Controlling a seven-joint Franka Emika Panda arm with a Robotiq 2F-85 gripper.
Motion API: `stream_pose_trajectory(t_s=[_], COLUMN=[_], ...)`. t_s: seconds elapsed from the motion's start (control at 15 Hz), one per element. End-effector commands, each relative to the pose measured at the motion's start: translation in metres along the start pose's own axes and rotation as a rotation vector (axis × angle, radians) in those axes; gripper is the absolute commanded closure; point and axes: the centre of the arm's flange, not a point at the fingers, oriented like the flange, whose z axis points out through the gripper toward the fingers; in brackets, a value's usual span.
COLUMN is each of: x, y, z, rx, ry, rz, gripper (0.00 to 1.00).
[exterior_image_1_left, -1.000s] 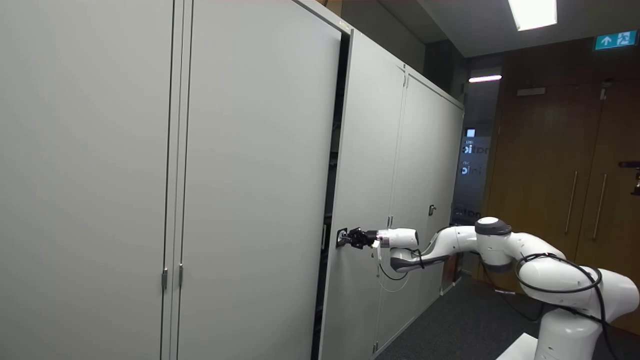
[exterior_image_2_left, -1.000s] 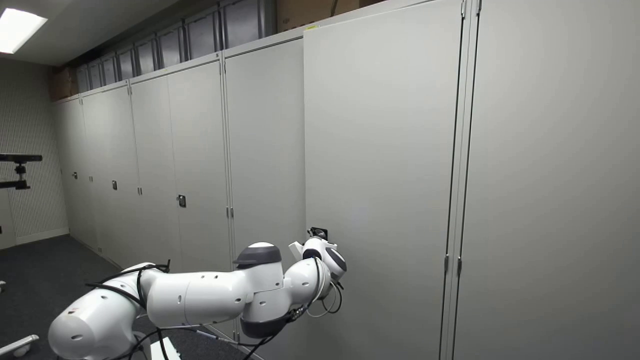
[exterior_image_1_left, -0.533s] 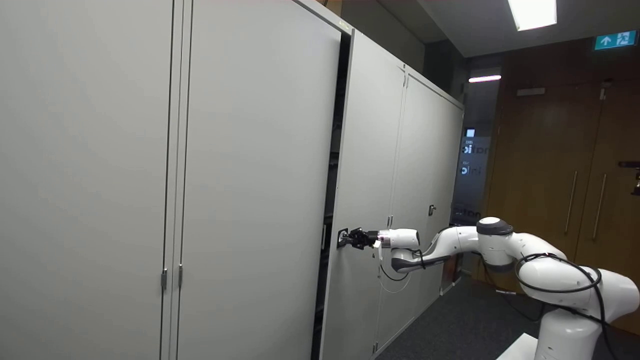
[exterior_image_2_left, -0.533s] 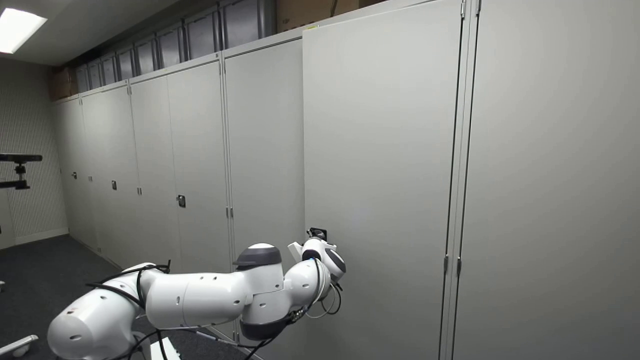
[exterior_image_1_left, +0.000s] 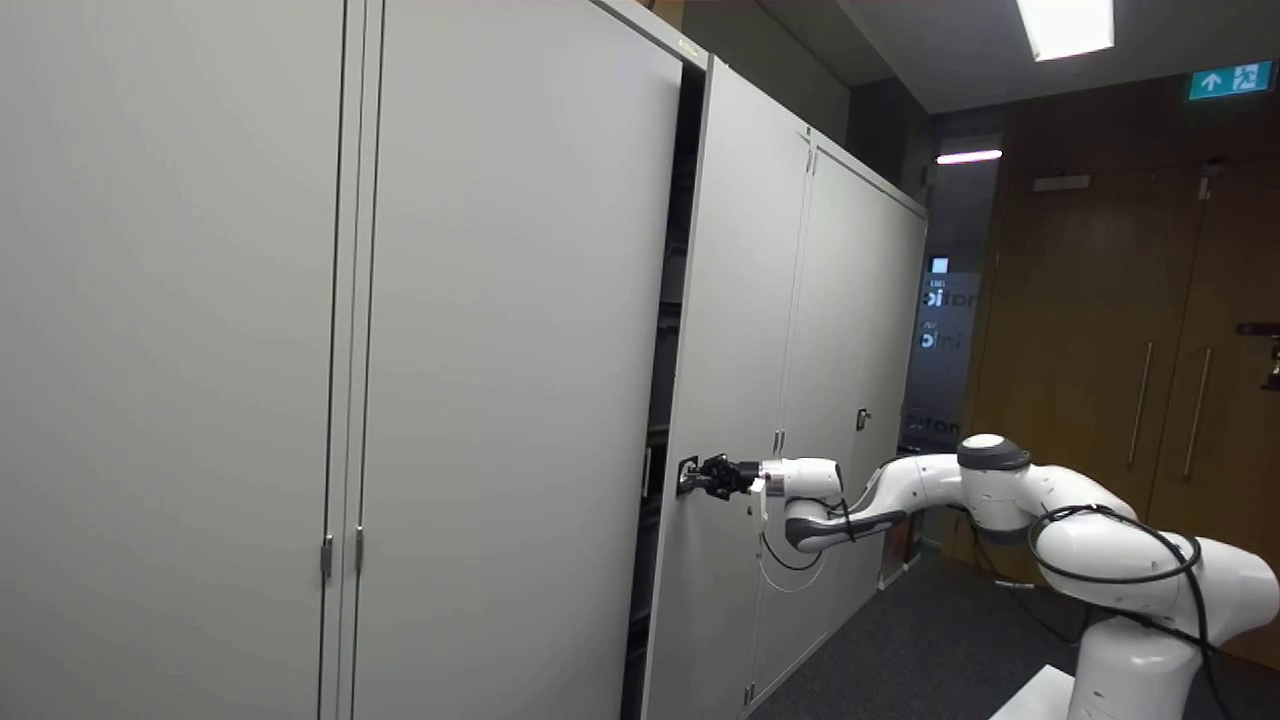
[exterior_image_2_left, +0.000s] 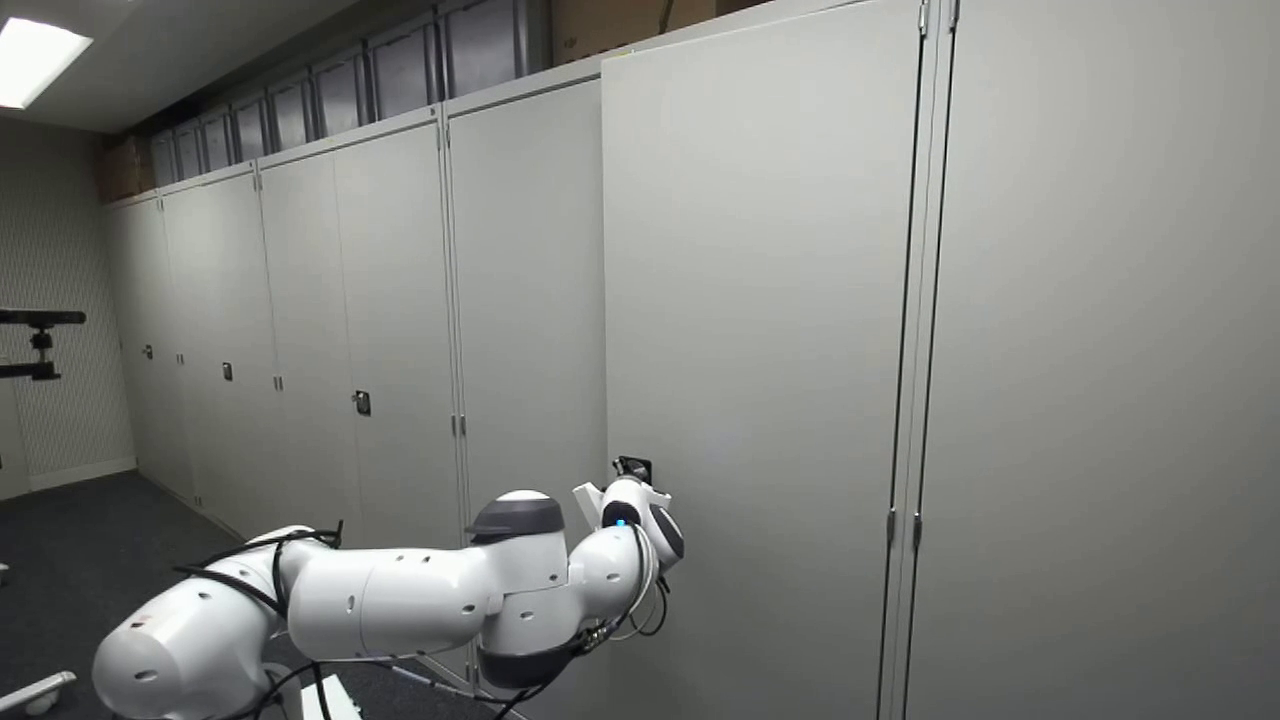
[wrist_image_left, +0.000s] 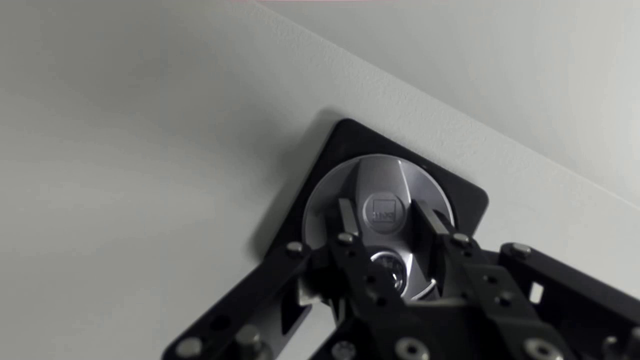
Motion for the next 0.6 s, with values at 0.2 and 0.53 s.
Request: stream_pose_trajectory(t_s=[0.2,0.53], x=[0.015,0.015], y=[0.001,0.006], z=[-0.013,-0.027], rx=[0.12,0.119], ry=[-0.058,-0.064], rz=[-0.003,-0.001], gripper=[0.92,0.92])
